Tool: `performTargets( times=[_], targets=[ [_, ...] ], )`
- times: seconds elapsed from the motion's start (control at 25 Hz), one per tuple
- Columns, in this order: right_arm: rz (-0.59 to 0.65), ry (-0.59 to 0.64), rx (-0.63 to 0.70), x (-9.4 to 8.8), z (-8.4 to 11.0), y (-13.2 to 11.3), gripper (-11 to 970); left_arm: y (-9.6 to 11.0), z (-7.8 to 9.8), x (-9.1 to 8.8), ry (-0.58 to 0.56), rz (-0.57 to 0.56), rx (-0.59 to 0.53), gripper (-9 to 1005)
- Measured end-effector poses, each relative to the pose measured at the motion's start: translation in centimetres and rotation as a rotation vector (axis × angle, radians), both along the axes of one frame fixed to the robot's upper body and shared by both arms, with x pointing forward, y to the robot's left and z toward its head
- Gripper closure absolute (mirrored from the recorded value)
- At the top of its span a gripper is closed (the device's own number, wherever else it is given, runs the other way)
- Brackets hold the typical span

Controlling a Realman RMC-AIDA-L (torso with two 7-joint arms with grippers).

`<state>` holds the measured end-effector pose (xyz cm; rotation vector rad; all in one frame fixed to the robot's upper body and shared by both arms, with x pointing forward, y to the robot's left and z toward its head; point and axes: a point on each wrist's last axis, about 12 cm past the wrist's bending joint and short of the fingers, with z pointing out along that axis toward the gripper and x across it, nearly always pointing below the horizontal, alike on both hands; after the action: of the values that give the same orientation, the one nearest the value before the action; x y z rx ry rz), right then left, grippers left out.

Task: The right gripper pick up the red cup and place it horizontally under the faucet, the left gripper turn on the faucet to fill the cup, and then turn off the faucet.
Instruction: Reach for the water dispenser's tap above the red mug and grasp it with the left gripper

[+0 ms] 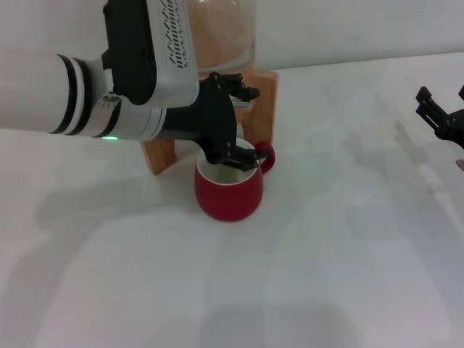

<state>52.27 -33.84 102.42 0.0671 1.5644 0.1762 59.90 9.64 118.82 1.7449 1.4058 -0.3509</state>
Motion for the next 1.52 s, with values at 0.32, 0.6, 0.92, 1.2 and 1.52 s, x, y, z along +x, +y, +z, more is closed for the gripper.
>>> performTargets(
  times=[0.32, 0.6, 0.92, 1.2, 1.52],
  targets=[
    [0.0, 0.0, 0.001, 0.0, 0.0, 0.0, 114, 0.14, 0.08, -0.11, 0.012, -0.005, 0.001, 121],
    [0.0, 0.0, 0.001, 0.0, 0.0, 0.0, 114, 0.19, 0.08, -0.17, 0.018, -0.007, 0.003, 121],
    [-0.001, 0.0, 0.001, 0.01, 0.02, -0.05, 114, 0.23, 0.31, -0.29, 0.015, -0.01, -0.001, 121],
    [-0.001, -0.002, 0.0, 0.07, 0.06, -0.05, 114, 0.71, 0.46, -0.39, 0.03, -0.004, -0.006, 121],
    [0.003, -0.003, -0.001, 0.16, 0.11, 0.02, 114, 0.91, 0.42, -0.42, 0.037, -0.004, -0.004, 121]
  ],
)
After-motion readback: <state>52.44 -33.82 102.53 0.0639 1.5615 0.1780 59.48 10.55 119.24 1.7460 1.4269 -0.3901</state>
